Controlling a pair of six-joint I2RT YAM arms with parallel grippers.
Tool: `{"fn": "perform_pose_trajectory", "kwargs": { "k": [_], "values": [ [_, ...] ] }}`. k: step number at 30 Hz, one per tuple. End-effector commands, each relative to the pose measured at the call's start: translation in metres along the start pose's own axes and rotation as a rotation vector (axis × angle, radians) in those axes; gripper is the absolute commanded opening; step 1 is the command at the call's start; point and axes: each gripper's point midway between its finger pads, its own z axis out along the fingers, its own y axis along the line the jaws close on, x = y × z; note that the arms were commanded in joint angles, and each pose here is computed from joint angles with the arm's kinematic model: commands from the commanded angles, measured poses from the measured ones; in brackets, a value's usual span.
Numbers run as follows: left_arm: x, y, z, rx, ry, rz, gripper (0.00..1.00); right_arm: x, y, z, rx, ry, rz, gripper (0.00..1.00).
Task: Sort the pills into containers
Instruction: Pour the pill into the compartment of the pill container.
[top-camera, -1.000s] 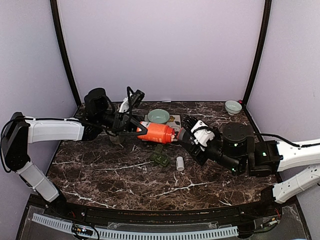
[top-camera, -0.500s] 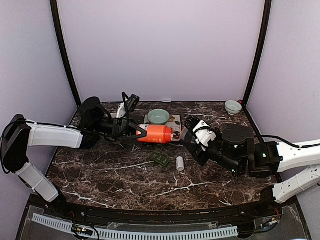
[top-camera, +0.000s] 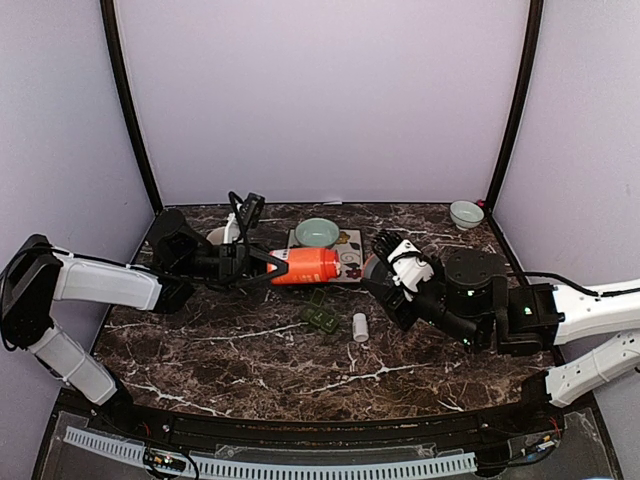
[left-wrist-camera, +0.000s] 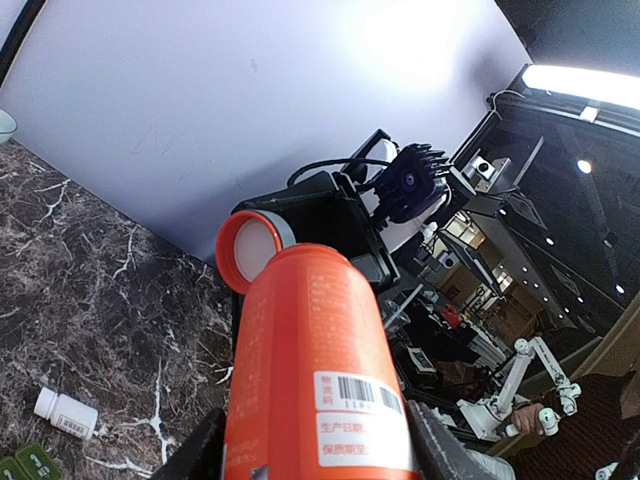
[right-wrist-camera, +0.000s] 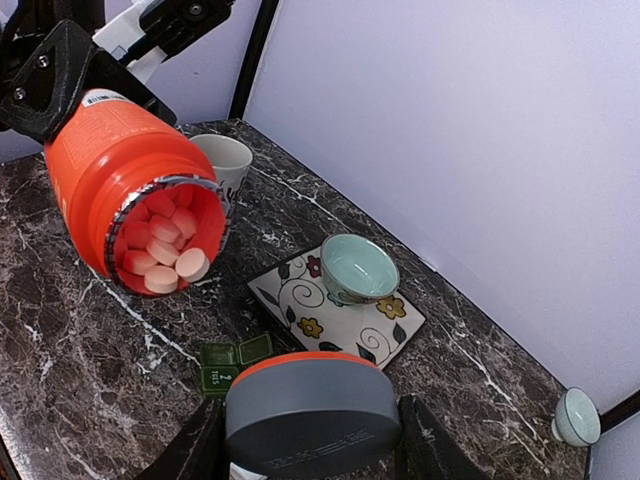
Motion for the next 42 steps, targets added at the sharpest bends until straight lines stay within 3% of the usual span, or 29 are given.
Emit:
{"fn": "perform_pose_trajectory", "kwargs": {
  "k": [1, 16, 42],
  "values": [
    [-0.017, -0.023, -0.008, 0.023, -0.101, 0.107, 0.0, -0.006, -0.009, 0.001, 0.037, -0.026, 0.045, 0.18],
    [-0.016, -0.026, -0.038, -0.003, -0.371, 0.105, 0.0, -0.006, -0.011, -0.001, 0.028, -0.035, 0.069, 0.18],
    [0.036, 0.015, -0.039, -0.189, -0.418, 0.035, 0.0, -0.005, -0.013, -0.009, 0.011, -0.072, 0.133, 0.17]
  ]
}}
